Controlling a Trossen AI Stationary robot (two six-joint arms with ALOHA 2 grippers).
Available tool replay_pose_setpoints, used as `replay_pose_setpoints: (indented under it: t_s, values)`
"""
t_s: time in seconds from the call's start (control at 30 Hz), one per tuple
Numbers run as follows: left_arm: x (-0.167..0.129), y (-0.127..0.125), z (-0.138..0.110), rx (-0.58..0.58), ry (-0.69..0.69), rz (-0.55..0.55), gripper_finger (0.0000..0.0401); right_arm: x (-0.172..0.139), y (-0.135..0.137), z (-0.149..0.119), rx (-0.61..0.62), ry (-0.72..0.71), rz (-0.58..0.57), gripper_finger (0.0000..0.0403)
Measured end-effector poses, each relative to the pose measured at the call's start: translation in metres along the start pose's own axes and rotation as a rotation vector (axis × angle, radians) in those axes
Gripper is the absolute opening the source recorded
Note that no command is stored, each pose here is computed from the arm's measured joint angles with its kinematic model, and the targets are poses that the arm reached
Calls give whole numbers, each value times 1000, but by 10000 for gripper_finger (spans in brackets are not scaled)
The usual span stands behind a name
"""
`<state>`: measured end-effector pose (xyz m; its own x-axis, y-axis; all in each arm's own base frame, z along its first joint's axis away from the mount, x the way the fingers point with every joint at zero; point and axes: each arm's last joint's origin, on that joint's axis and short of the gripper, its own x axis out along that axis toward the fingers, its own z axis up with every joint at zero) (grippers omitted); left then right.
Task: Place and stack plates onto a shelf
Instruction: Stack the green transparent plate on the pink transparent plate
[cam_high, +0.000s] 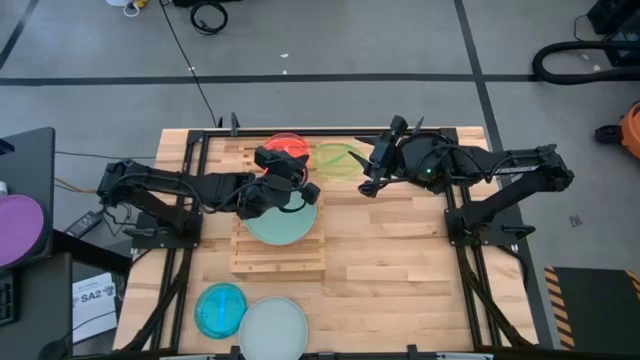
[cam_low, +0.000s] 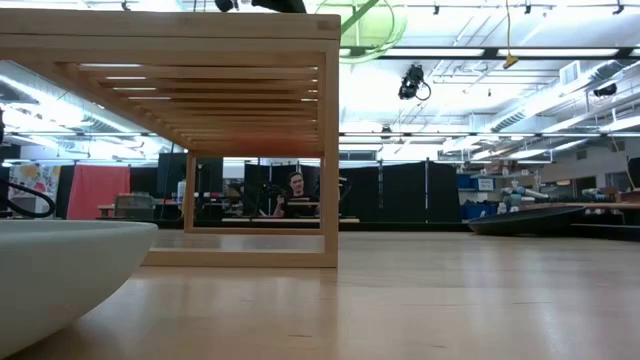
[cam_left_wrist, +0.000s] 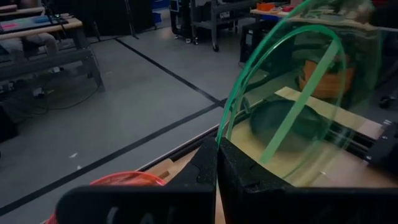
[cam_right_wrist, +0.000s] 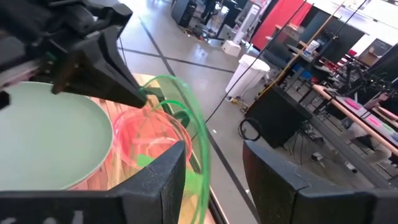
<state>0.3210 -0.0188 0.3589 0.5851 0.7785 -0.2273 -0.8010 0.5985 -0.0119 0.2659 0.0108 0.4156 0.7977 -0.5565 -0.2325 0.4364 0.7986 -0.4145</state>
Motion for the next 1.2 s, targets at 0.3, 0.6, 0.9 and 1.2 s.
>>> replay_pose_setpoints:
  t_s: [0.3, 0.6, 0.9, 1.2]
  values:
    - [-9, -6, -2, 4, -3, -35, 4, 3, -3, -1, 2, 7, -5, 165]
    - [-10, -6, -2, 2, -5, -35, 5, 3, -3, -1, 2, 6, 1, 152]
    - [-10, -7, 0, -12, -13, -39, 8, 3, -3, -1, 3, 6, 2, 73]
    - [-10, -7, 1, -25, -17, -48, 10, 3, -3, -1, 2, 8, 3, 12]
